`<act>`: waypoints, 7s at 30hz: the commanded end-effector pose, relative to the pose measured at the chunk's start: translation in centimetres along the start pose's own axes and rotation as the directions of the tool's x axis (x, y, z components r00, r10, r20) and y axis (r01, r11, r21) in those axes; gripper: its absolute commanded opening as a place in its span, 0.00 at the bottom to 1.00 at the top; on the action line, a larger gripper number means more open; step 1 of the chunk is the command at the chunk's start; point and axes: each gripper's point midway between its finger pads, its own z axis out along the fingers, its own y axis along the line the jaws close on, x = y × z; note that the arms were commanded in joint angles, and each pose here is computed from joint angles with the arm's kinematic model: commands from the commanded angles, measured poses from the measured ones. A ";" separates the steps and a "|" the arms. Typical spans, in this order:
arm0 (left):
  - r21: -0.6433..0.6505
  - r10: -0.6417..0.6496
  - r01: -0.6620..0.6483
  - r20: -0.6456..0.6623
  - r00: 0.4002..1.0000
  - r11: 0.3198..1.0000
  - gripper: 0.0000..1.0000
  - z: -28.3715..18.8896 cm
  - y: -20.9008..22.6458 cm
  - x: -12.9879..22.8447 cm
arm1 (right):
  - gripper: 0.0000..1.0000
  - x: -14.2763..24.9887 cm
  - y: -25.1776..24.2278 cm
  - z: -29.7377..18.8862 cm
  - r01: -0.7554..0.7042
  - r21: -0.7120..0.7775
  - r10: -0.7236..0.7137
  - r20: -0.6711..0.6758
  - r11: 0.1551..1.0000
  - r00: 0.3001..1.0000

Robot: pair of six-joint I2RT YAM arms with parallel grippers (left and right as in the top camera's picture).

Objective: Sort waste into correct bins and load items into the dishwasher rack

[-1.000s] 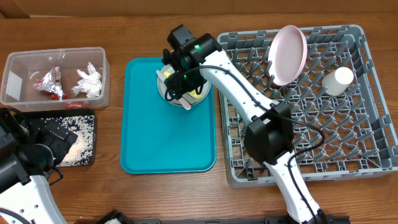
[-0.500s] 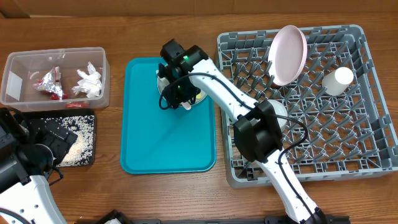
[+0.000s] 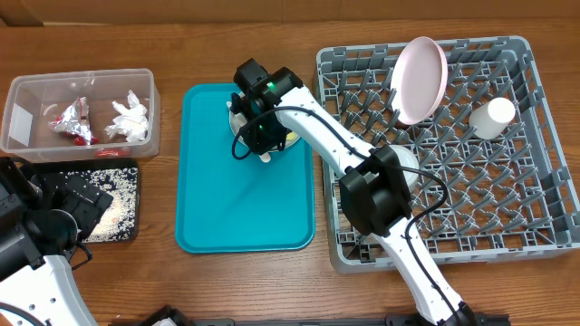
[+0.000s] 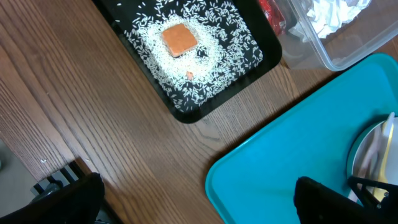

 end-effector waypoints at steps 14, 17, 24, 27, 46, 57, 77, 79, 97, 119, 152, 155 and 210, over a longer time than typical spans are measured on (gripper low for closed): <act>-0.013 -0.021 0.021 0.002 1.000 1.000 1.00 0.1 0.3 -0.1 | 0.08 0.0 -0.3 -1.0 -0.009 0.011 0.009 -0.005 1.000 1.000; -0.013 -0.021 0.021 0.002 1.000 1.000 1.00 0.1 0.3 -0.1 | 0.04 -0.2 0.3 -2.0 -0.007 -0.009 0.007 0.004 1.000 1.000; -0.013 -0.021 0.021 0.002 1.000 1.000 1.00 0.1 0.3 -0.1 | 0.04 -2.0 0.3 -6.8 -0.058 -0.001 0.058 0.109 0.998 0.992; -0.013 -0.021 0.021 0.002 1.000 1.000 1.00 0.1 0.3 -0.1 | 0.04 -3.0 -1.2 -10.2 -0.110 0.032 0.102 0.190 0.993 0.976; -0.013 -0.021 0.021 0.002 1.000 1.000 1.00 0.1 0.3 -0.1 | 0.04 2.2 -16.7 -20.5 -0.475 0.168 0.413 0.303 0.864 0.859; -0.013 -0.021 0.021 0.002 1.000 1.000 1.00 0.1 0.3 -0.1 | 0.05 4.2 -16.9 -16.3 -0.489 0.171 0.463 0.174 0.855 0.869; -0.013 -0.021 0.021 0.002 1.000 1.000 1.00 0.1 0.3 -0.1 | 0.68 3.7 -15.9 -15.5 -0.493 0.116 0.473 0.165 0.862 0.866; -0.013 -0.021 0.021 0.002 1.000 1.000 1.00 0.1 0.3 -0.1 | 0.68 3.6 -15.5 -15.6 -0.490 0.097 0.471 0.165 0.866 0.866; -0.013 -0.021 0.021 0.002 1.000 1.000 1.00 0.1 0.3 -0.1 | 0.68 -3.2 -5.8 -13.2 -0.191 0.056 0.168 0.278 0.980 0.946; -0.013 -0.021 0.021 0.002 1.000 1.000 1.00 0.1 0.3 -0.1 | 0.69 -2.7 -5.0 -0.3 -0.147 0.118 0.128 0.153 0.982 0.980; -0.013 -0.021 0.021 0.002 1.000 1.000 1.00 0.1 0.3 -0.1 | 0.47 -3.4 -4.6 -0.2 -0.126 0.189 0.091 0.182 0.974 0.979; -0.013 -0.021 0.021 0.002 1.000 1.000 1.00 0.1 0.3 -0.1 | 0.45 -3.4 -4.8 -0.3 -0.128 0.203 0.091 0.184 0.971 0.979; -0.013 -0.021 0.021 0.002 1.000 1.000 1.00 0.1 0.3 -0.1 | 0.06 -3.1 -3.5 0.6 -0.165 0.184 0.138 0.152 0.969 0.979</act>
